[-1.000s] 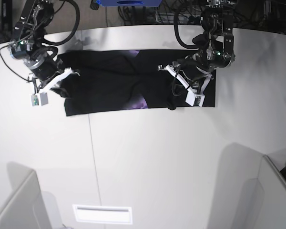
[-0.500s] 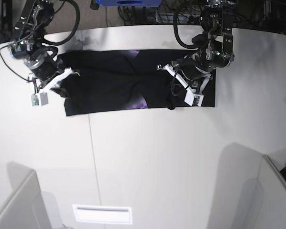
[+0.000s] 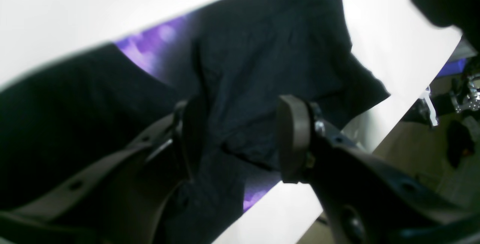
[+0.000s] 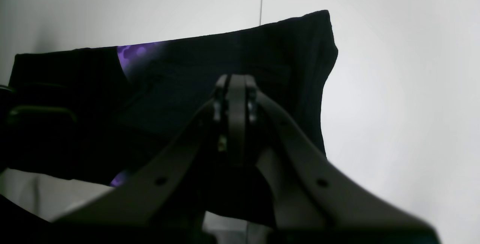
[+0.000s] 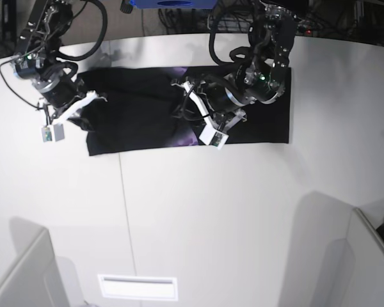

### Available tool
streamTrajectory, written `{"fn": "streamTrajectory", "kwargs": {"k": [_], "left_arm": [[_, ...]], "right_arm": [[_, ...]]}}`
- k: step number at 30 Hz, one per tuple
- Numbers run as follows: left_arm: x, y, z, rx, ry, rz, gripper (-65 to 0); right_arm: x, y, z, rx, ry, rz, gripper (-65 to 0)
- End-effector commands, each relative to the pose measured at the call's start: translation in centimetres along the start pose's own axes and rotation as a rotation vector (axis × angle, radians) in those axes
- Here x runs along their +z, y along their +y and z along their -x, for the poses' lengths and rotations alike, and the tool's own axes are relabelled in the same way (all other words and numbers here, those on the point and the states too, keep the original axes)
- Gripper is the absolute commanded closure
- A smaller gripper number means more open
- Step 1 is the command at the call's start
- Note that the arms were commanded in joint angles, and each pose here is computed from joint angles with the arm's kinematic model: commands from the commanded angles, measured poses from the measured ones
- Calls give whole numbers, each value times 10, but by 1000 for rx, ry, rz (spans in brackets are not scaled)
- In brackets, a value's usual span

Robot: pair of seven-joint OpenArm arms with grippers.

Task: Fold the T-shirt properly
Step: 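Fold the hem end with left gripper toward the right gripper, then open the left gripper and lift it off the folded shirt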

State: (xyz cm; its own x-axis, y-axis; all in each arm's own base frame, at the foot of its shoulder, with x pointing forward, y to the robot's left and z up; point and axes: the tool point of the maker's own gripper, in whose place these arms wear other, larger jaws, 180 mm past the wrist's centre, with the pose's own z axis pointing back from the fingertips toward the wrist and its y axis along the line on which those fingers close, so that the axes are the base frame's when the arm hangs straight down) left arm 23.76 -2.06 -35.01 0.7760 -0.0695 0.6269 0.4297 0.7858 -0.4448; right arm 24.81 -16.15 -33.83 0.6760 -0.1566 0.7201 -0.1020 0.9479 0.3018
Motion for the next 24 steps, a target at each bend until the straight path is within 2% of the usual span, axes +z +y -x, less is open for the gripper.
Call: {"fn": "streamTrajectory", "kwargs": {"k": [1,2,4,5,9,18,21,24], "left_arm": [[10,1,-14,1,-62,-4,-258],[18,12,-9,23,-65,-37,-202],[30,38,2,71,-60,-108,-23],[35,48,7,95,-56,-135,0],[57,82,43,167,-6,-236,0],[44,98,91,227,133,-252,0],[49,97,81,213,102,-256,0],[74,104,54,182,10,-303,0]], "right_arm": [[3,2,-11,15,-42,-10,0],[3,2,-11,15,-42,-10,0],[3,2,-11,14,-43,-10,0],[3,2,-11,14,-43,-10,0],[3,1,-13,18,-46,-9,0],[1,2,-21,23,-64,-12,0],[-3,0,-22,15,-63,-14,0],[-12,-2,-19,-6,-35,-19,0]]}}
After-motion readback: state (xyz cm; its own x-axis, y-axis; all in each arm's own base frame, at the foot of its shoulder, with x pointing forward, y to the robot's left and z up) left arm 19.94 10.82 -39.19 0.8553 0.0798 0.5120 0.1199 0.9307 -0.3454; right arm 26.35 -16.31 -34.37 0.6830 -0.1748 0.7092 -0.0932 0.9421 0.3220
